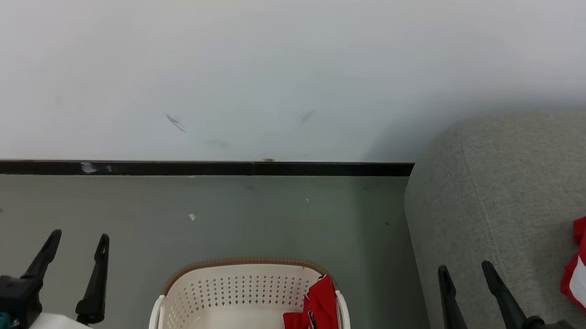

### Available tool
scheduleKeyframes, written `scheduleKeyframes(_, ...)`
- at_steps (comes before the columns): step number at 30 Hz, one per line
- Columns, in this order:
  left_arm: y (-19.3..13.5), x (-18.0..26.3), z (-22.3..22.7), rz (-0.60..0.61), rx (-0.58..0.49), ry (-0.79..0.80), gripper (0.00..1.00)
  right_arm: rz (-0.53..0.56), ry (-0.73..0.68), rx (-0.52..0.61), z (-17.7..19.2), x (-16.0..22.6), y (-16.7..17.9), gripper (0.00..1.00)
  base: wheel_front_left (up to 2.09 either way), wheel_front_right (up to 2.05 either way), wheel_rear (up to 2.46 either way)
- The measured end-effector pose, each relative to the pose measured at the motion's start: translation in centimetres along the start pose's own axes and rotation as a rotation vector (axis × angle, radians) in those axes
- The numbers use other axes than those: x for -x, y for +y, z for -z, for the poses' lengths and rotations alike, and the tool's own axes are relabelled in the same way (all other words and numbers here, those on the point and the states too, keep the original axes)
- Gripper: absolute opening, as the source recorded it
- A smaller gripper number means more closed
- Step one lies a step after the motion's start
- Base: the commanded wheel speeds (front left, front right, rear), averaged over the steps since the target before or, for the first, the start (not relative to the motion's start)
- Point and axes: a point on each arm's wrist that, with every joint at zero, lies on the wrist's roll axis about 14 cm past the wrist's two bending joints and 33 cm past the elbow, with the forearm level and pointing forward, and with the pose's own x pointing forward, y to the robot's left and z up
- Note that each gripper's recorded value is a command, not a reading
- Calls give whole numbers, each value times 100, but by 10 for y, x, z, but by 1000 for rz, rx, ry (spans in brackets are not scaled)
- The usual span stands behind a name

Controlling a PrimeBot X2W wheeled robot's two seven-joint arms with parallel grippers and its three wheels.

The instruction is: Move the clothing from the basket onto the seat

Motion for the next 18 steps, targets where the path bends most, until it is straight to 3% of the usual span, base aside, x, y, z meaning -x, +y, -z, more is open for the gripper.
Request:
scheduleKeyframes(7,-31,-23,-2,118,-19,20,100,20,6,8,2,-4,-7,100,0,0,0)
scheduleKeyframes(18,-99,-41,30,334,-28,142,100,108,18,39,5,-6,-38,100,0,0,0)
